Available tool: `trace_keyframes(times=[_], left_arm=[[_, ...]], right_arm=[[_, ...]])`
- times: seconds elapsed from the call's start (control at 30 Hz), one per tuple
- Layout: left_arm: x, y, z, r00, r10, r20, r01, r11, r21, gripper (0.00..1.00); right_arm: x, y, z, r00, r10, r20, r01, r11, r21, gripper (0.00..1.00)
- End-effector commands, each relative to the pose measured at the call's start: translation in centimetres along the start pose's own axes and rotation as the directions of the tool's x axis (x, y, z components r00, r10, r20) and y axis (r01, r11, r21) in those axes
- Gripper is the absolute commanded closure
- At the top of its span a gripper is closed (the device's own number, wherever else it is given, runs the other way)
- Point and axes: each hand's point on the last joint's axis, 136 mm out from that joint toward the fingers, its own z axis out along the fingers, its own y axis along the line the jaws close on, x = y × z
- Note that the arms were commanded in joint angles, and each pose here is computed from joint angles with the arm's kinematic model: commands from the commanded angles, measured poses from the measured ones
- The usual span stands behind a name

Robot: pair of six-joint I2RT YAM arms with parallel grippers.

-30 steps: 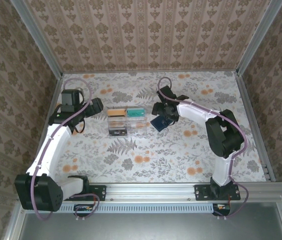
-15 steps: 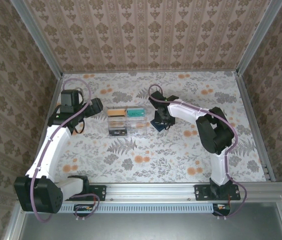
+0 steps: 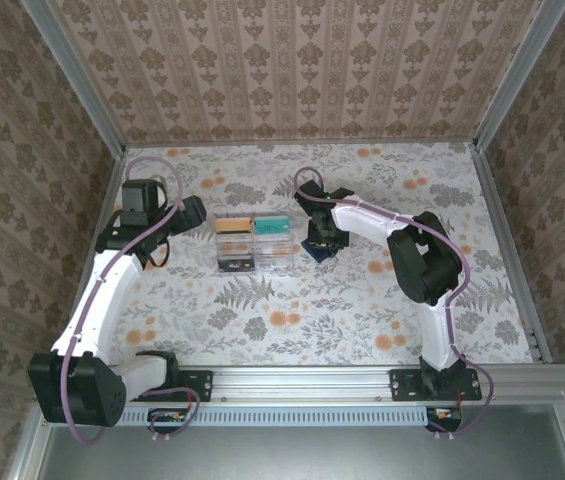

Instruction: Take the credit cards out of the card holder

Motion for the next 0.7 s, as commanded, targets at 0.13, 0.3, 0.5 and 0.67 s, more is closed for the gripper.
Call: trace_keyframes(times=[0.13,0.3,0.5,0.67], left_arm=[[0.5,-0.2,-0.5,1.0,0.024,-0.01,-0.024,1.0,0.01,0.0],[0.5,-0.7,-0.6,1.0,0.019,-0.015,-0.019,0.999,0.036,0.0],[0.7,-1.8,-0.5,1.0,0.008,-0.027,-0.006,0.997,0.08,0.0],[1.0,-3.3,-0.7,0.999,0.003,-0.039,0.001,0.993,0.116,0.0]], right_arm=[[0.5,-0.8,0.3,1.0,-0.028,-0.007,0.028,0.998,0.056,0.81],[0.6,-1.2,-0.3,0.999,-0.029,0.014,0.029,0.999,0.044,0.94],[0.8,-1.7,-1.2,0.998,-0.043,0.045,0.042,0.999,0.021,1.0],[1.3,-1.9,-2.9,0.993,-0.075,0.093,0.078,0.997,-0.029,1.0]])
